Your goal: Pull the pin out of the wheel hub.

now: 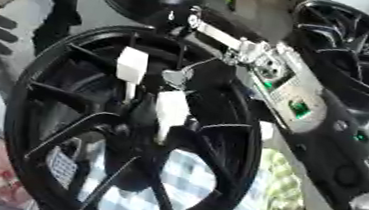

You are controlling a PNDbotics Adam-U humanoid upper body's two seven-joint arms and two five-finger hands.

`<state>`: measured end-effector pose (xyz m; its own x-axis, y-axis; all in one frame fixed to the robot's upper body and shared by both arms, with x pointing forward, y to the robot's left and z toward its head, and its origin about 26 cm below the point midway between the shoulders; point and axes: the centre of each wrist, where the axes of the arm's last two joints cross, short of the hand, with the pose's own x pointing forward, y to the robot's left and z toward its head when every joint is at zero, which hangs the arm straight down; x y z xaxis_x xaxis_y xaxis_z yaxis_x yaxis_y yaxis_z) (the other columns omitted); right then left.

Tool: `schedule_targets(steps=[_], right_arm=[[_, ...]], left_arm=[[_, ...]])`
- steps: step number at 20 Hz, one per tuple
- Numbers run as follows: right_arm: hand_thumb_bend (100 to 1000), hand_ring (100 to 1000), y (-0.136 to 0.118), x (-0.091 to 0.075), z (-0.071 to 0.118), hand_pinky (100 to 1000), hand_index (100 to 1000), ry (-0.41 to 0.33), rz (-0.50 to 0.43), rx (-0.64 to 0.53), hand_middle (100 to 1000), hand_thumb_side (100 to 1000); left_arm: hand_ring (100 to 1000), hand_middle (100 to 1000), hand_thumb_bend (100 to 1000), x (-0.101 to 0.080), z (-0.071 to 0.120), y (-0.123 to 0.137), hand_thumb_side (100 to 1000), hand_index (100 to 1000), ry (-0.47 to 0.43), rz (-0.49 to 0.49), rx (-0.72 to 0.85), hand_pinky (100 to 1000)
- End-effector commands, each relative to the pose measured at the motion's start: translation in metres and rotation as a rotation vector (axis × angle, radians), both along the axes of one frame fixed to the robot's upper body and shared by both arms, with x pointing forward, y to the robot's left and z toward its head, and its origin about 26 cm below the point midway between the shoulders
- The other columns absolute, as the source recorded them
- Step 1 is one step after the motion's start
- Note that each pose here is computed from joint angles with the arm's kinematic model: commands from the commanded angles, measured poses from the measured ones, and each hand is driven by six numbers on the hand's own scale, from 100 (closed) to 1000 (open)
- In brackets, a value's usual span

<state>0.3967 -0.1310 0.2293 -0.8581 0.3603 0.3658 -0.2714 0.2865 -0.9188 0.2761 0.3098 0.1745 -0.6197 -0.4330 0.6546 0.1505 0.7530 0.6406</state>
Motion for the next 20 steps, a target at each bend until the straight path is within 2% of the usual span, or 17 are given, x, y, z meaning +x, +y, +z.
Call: schedule_targets(steps=[1, 12, 13, 14, 20], right_arm=[[299, 818, -0.014, -0.010, 0.019, 731, 898, -0.039, 0.010, -0.015, 741, 390], [284, 819, -0.038, -0.055, 0.040, 734, 902, -0.047, 0.059, -0.043, 744, 385], [335, 820, -0.039, -0.058, 0.041, 735, 903, -0.045, 0.062, -0.051, 745, 360], [278, 822, -0.040, -0.061, 0.042, 738, 904, -0.044, 0.065, -0.062, 747, 373], [293, 829, -0.042, -0.070, 0.044, 747, 913, -0.045, 0.072, -0.138, 769, 317]], left_arm=[[779, 787, 296, -0.001, 0.006, 0.002, 685, 863, -0.016, 0.004, 0.007, 715], [778, 787, 296, -0.002, 0.005, 0.003, 685, 863, -0.016, 0.015, 0.007, 716], [778, 787, 302, -0.002, 0.006, 0.003, 686, 863, -0.016, 0.015, 0.007, 716], [778, 787, 296, -0.002, 0.006, 0.003, 685, 863, -0.017, 0.015, 0.007, 716], [778, 787, 296, -0.001, 0.006, 0.003, 685, 863, -0.017, 0.015, 0.008, 715]])
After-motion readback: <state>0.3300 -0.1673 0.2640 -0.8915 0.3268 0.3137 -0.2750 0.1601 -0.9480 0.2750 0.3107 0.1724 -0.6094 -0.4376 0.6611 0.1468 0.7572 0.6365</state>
